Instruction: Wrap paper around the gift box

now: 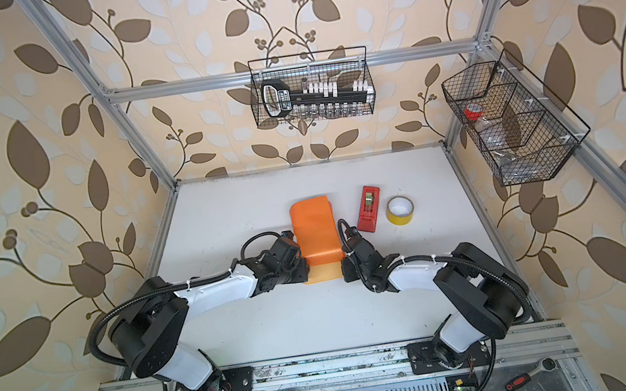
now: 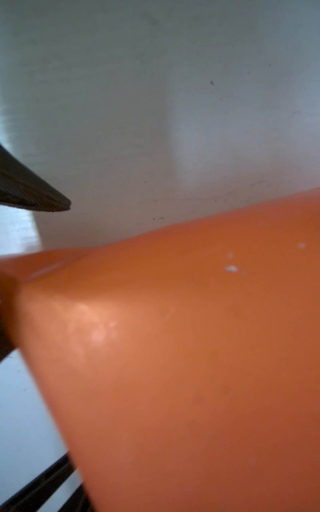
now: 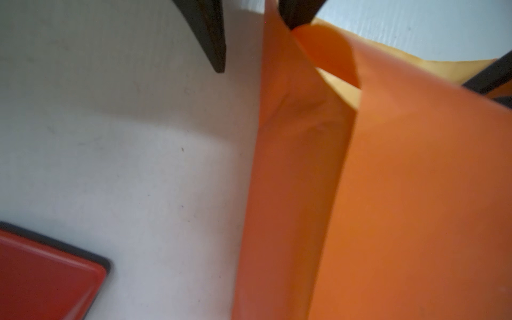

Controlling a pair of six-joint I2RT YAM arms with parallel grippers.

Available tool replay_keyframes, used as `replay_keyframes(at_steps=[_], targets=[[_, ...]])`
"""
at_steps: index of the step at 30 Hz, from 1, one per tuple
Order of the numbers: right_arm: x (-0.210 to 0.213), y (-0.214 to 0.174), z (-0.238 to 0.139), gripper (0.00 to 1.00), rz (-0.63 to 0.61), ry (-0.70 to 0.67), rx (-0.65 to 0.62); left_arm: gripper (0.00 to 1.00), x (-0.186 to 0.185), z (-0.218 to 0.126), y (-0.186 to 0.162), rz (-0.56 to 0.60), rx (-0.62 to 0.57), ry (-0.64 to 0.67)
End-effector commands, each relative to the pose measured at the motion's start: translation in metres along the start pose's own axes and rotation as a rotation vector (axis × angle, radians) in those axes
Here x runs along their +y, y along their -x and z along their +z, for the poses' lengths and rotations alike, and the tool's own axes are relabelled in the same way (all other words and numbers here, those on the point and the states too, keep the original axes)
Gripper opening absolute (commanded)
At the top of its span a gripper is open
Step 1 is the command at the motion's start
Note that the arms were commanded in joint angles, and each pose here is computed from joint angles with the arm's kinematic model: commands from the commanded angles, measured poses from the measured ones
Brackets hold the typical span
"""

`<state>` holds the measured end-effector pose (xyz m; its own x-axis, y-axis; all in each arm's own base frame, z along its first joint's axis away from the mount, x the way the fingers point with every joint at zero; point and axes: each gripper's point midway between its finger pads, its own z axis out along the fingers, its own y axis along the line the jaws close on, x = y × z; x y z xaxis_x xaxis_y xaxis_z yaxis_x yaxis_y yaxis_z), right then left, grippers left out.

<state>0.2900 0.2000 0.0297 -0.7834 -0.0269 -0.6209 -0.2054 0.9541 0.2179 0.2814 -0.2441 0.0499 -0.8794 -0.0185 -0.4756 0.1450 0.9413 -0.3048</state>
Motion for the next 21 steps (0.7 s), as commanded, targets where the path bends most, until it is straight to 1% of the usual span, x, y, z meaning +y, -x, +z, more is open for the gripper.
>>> replay_keyframes(at_steps=[1, 2, 4, 6, 7, 10, 11, 12, 13, 17, 21], targets=[[0.005, -0.011, -0.012, 0.47, -0.032, 0.057, 0.032, 0.62, -0.01, -0.027, -0.003, -0.001, -0.008, -0.069], [0.007, -0.012, -0.016, 0.5, -0.042, 0.074, 0.036, 0.64, -0.013, -0.036, -0.001, 0.008, -0.017, -0.093], [0.009, -0.011, -0.026, 0.54, -0.063, 0.096, 0.033, 0.69, -0.012, -0.05, 0.002, 0.028, -0.03, -0.097], [0.011, -0.007, -0.036, 0.56, -0.085, 0.118, 0.022, 0.75, -0.012, -0.065, 0.013, 0.049, -0.069, -0.094], [0.011, -0.004, -0.042, 0.6, -0.092, 0.128, 0.01, 0.78, -0.011, -0.073, 0.022, 0.061, -0.099, -0.09], [0.006, 0.01, -0.05, 0.73, -0.08, 0.156, -0.016, 0.95, -0.012, -0.092, 0.051, 0.129, -0.173, -0.083], [0.002, 0.015, -0.051, 0.79, -0.062, 0.159, -0.022, 0.97, -0.012, -0.095, 0.061, 0.167, -0.194, -0.066], [-0.001, 0.019, -0.051, 0.82, -0.048, 0.161, -0.024, 0.97, -0.015, -0.099, 0.071, 0.215, -0.215, -0.061], [-0.005, 0.024, -0.051, 0.83, -0.028, 0.159, -0.034, 0.96, -0.019, -0.1, 0.078, 0.286, -0.235, -0.06], [-0.019, 0.037, -0.049, 0.85, 0.036, 0.154, -0.059, 0.92, -0.043, -0.098, 0.097, 0.6, -0.295, -0.094], [-0.028, 0.038, -0.05, 0.86, 0.091, 0.146, -0.062, 0.92, -0.05, -0.086, 0.101, 0.915, -0.283, -0.071]])
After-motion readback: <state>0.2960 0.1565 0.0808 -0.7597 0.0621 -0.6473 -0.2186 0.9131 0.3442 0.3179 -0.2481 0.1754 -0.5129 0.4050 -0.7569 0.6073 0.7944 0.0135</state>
